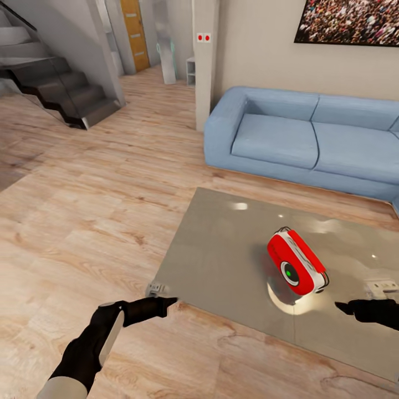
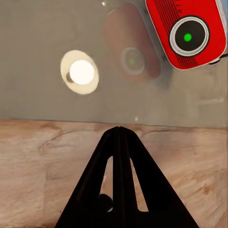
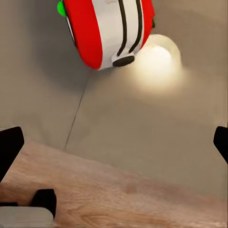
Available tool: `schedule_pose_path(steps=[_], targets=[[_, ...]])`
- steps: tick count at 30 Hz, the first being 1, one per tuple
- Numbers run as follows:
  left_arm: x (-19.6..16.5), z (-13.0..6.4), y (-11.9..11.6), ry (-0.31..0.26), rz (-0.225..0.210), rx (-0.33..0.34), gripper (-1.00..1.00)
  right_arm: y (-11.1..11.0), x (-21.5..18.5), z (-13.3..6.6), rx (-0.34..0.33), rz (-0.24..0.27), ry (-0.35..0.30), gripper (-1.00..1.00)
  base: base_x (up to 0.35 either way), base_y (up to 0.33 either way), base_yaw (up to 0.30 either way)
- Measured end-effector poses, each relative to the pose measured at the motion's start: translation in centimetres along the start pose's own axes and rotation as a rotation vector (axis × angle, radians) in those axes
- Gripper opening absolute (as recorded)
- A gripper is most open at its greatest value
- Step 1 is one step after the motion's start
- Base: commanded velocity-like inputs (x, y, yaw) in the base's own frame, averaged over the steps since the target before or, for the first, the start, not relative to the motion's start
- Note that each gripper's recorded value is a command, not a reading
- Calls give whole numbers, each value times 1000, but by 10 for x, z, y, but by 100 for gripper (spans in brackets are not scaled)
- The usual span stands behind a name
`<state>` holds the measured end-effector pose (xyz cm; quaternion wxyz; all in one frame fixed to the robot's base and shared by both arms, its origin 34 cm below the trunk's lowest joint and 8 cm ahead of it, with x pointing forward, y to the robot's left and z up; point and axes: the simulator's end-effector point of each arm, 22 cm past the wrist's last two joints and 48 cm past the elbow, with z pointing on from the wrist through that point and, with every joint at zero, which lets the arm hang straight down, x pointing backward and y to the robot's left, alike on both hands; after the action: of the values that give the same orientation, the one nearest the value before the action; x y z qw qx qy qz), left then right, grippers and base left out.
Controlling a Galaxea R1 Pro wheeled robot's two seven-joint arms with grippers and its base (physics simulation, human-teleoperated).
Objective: Turn on the radio receiver that's on the table in the living room.
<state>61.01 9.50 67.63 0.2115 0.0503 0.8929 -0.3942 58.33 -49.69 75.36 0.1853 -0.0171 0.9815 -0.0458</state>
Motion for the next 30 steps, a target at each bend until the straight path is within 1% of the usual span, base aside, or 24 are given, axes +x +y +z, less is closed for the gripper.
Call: schedule_pose_path(steps=[3,5,6,7,9,12,13,14,16,18,19,20,21,22,23,24,25,26,27,28,29,30], targets=[[3,-3,6,12,24,-19,-100,-13,25,-5,19,17,14,100,0,0,183],[5,-6,10,6,46,-27,-100,-26,39,-10,39,22,8,100,0,0,189],[13,-8,14,6,56,-34,-100,-44,56,-17,78,35,13,100,0,0,190],[22,-8,16,13,49,-37,-100,-57,69,-22,106,47,26,100,0,0,190],[35,-8,20,30,32,-43,-100,-69,89,-29,135,62,43,100,0,0,191],[50,-7,25,56,7,-50,-100,-75,113,-31,147,80,59,100,0,0,191],[58,-6,28,67,-4,-53,-100,-76,127,-30,147,86,71,100,0,0,191],[61,-6,29,71,-8,-54,-100,-77,135,-30,147,89,78,100,0,0,190],[72,-5,32,77,-12,-58,-100,-78,160,-29,145,97,104,100,0,0,190],[90,-3,39,85,-16,-65,-100,-77,198,-29,138,116,142,100,0,0,191],[103,-2,42,94,-23,-69,-100,-74,219,-28,129,131,163,100,0,0,191],[126,-2,47,117,-38,-76,-100,-65,254,-26,103,155,200,100,0,0,190],[135,-2,48,126,-46,-78,-100,-60,268,-24,92,170,212,100,0,0,190],[152,-2,50,144,-56,-81,-100,-49,291,-22,66,187,239,100,0,0,190],[175,-4,52,167,-70,-86,-100,-30,324,-19,26,209,281,100,0,0,190],[189,-5,53,179,-80,-89,-100,-16,345,-17,1,224,306,100,0,0,190],[196,-6,54,185,-86,-92,-100,-9,356,-16,-9,230,318,100,0,0,189],[210,-9,55,199,-95,-100,-100,3,375,-14,-25,234,342,100,0,0,188],[225,-11,57,215,-107,-113,-100,14,393,-12,-37,237,364,100,0,0,186],[257,-19,65,256,-129,-164,-100,41,437,-9,-55,238,418,100,0,0,185],[271,-23,68,273,-145,-189,-100,55,456,-9,-68,243,438,100,0,0,185],[276,-25,70,280,-150,-201,-100,61,463,-8,-71,245,445,100,0,0,185]])
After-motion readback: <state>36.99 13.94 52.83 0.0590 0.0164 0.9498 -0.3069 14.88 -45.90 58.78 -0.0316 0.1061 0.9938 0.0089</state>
